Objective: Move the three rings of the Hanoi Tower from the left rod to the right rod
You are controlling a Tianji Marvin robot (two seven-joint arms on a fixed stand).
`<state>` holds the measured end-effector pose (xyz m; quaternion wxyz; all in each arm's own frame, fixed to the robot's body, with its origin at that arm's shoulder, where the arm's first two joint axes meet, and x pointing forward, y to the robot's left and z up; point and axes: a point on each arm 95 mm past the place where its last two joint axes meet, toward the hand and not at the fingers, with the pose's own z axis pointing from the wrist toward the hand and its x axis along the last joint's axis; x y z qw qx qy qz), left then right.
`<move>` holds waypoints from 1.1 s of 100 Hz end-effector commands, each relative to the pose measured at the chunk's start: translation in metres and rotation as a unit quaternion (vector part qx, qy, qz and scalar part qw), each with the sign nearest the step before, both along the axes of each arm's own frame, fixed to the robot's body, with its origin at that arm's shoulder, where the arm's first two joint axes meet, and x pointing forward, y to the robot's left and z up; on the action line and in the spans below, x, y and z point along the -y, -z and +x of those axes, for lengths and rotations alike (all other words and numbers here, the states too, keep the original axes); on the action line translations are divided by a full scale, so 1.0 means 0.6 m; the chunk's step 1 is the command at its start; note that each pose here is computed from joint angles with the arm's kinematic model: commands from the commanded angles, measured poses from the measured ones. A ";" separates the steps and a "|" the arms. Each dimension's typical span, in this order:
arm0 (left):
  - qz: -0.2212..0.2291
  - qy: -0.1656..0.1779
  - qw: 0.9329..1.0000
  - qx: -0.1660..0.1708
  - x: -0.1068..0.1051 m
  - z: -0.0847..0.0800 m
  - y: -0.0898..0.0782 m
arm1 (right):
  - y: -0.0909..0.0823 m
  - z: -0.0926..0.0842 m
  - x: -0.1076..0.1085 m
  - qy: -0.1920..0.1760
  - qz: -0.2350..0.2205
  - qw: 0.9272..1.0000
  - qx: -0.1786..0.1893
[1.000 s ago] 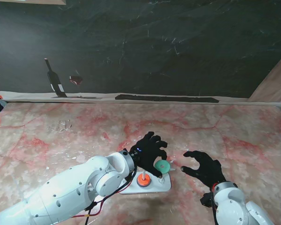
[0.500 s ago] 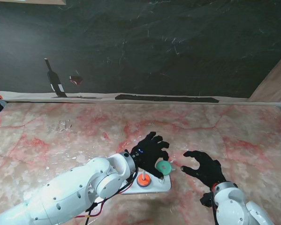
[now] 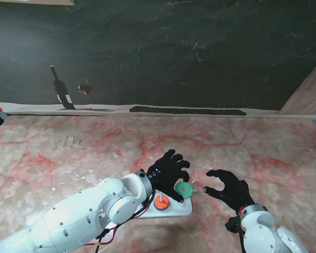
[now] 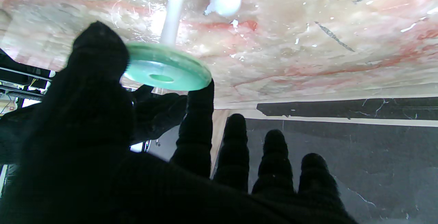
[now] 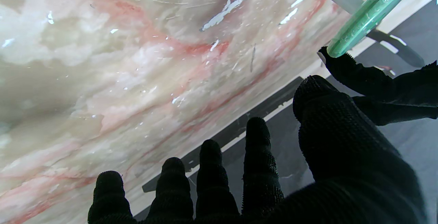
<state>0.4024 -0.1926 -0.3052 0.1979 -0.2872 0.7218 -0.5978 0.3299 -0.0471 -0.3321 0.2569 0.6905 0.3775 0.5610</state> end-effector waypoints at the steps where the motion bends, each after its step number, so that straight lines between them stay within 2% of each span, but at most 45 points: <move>1: 0.001 0.001 1.000 -0.002 -0.001 0.000 0.001 | 0.003 -0.004 -0.004 -0.003 0.003 1.000 -0.003; 63: 0.009 0.005 1.000 -0.012 0.002 0.002 0.010 | 0.003 -0.003 -0.004 -0.004 0.006 1.000 -0.006; 110: 0.032 0.005 0.999 -0.016 -0.002 -0.002 0.007 | 0.002 -0.002 -0.005 -0.009 0.007 1.000 -0.010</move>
